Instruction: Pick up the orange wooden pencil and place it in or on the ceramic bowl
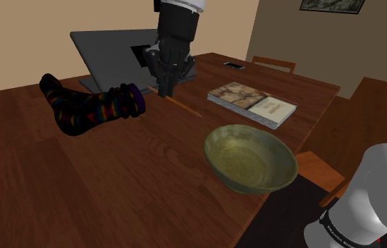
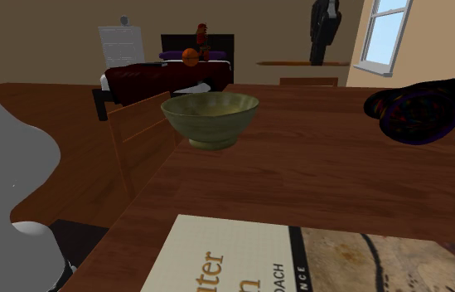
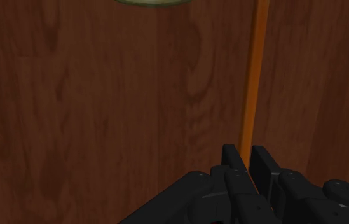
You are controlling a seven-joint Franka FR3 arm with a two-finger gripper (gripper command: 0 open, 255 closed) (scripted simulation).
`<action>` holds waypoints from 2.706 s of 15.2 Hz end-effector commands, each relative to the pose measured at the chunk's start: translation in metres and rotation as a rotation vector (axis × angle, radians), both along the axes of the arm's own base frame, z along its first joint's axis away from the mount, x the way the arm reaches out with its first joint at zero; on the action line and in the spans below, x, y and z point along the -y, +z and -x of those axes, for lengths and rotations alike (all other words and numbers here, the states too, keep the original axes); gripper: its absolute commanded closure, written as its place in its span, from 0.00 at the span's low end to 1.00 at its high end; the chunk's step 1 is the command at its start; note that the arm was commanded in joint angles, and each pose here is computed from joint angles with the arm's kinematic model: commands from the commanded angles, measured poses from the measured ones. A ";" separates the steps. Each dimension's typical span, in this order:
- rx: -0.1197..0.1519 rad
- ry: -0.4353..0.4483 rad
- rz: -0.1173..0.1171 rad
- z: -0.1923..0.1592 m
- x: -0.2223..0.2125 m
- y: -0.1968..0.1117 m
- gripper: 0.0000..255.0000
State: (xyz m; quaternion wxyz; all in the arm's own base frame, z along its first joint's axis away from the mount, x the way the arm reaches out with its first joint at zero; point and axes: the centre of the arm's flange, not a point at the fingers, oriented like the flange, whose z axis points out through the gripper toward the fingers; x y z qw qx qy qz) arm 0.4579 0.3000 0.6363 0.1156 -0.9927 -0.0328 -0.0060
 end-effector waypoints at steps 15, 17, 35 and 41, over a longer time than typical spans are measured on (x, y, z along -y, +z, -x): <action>0.000 0.000 0.000 0.142 0.068 0.033 1.00; 0.000 0.000 0.000 0.165 0.080 0.035 1.00; 0.000 0.000 0.000 0.175 0.084 -0.052 1.00; 0.000 0.000 0.000 0.175 0.084 -0.052 1.00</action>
